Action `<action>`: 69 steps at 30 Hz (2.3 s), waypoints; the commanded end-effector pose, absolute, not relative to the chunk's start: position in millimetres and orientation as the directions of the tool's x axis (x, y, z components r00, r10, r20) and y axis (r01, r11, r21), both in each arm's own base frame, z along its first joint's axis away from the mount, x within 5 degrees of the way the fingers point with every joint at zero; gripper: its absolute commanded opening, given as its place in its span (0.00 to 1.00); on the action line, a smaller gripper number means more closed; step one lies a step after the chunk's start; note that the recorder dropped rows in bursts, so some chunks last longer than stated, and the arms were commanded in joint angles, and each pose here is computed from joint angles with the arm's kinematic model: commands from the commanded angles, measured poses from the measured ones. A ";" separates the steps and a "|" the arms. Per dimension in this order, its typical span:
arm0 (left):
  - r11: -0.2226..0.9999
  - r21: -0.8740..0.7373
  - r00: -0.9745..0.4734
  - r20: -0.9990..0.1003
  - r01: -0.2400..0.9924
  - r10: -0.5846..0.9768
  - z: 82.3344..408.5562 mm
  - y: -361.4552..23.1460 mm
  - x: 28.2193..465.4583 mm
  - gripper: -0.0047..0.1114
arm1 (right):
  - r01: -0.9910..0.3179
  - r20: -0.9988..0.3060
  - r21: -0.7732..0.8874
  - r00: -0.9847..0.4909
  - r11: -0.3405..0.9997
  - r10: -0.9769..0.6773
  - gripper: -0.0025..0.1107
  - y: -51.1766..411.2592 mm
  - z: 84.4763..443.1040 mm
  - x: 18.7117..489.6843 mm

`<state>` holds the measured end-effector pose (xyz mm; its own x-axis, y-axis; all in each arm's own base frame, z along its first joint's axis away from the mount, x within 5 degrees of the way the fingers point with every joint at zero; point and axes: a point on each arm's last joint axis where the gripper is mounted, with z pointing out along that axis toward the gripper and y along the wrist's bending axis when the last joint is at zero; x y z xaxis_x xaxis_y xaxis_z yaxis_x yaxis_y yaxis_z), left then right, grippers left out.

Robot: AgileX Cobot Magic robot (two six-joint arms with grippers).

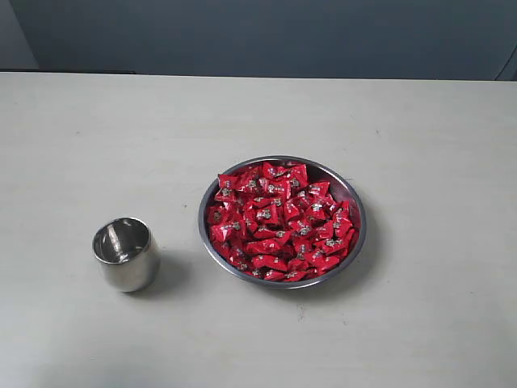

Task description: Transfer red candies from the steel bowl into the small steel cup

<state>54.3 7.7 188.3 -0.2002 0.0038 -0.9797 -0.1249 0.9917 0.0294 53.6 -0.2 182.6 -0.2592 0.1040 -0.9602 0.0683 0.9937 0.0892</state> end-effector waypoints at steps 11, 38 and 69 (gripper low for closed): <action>0.992 0.026 -0.198 -0.980 -0.126 0.001 187.4 7.6 54.2 0.04 | 0.070 -0.962 0.084 -0.254 0.994 0.100 0.02 -0.5 181.7 53.5; 0.992 0.026 -0.198 -0.980 -0.126 0.001 187.4 7.6 54.2 0.04 | 0.032 -0.787 0.615 0.080 0.788 0.612 0.02 -3.0 209.2 56.4; 0.992 0.026 -0.198 -0.980 -0.126 0.001 187.4 7.6 54.2 0.04 | 0.051 -0.893 0.167 0.431 0.985 0.130 0.02 -7.7 352.3 54.6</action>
